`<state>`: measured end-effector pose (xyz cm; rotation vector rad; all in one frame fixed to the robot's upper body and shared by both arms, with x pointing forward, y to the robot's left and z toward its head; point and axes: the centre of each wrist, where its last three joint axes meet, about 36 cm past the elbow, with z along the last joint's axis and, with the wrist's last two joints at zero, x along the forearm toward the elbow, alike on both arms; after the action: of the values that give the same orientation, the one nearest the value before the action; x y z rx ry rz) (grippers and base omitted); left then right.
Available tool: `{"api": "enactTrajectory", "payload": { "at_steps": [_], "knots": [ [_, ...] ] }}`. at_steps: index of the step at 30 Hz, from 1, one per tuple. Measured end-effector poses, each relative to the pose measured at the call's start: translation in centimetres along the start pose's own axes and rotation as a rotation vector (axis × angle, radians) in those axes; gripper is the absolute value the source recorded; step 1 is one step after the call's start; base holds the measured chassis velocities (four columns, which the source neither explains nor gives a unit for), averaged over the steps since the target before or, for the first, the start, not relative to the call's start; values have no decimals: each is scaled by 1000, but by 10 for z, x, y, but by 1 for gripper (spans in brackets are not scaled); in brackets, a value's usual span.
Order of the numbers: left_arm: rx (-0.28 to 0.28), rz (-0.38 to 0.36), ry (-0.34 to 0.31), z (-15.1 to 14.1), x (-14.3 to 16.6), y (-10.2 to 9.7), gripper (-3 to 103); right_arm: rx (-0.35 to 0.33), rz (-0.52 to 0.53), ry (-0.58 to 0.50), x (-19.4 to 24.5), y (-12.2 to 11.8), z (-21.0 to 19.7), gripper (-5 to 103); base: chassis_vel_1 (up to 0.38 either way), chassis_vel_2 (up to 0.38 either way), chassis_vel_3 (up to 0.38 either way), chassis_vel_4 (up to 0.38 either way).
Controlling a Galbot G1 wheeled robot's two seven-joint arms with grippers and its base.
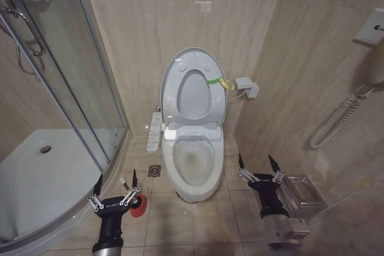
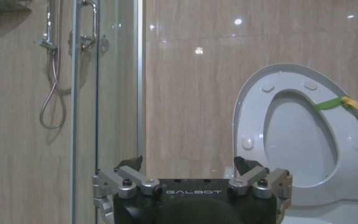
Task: Open the toilet lid, clean the toilet bowl with a toilet brush, close the toilet lid, and flush.
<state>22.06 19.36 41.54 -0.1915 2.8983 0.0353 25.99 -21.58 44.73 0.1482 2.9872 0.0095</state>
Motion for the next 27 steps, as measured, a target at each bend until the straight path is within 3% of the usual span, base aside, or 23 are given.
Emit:
{"api": "enactTrajectory", "payload": {
  "at_steps": [7, 8, 15, 22, 23, 27],
  "knots": [
    [-30, 36, -22, 2, 3, 10, 98, 0, 0, 0, 0, 0, 0, 100, 0, 0, 0, 0],
    [-35, 39, -23, 3, 3, 11, 87, 0, 0, 0, 0, 0, 0, 100, 0, 0, 0, 0],
    [-32, 26, -7, 3, 0, 14, 86, 0, 0, 0, 0, 0, 0, 100, 0, 0, 0, 0],
    [-9, 21, 23, -2, -3, 13, 86, 0, 0, 0, 0, 0, 0, 100, 0, 0, 0, 0],
    [6, 22, 26, -3, -4, 14, 98, 0, 0, 0, 0, 0, 0, 100, 0, 0, 0, 0],
    [17, 29, 28, -3, -7, 16, 98, 0, 0, 0, 0, 0, 0, 100, 0, 0, 0, 0]
  ]
}}
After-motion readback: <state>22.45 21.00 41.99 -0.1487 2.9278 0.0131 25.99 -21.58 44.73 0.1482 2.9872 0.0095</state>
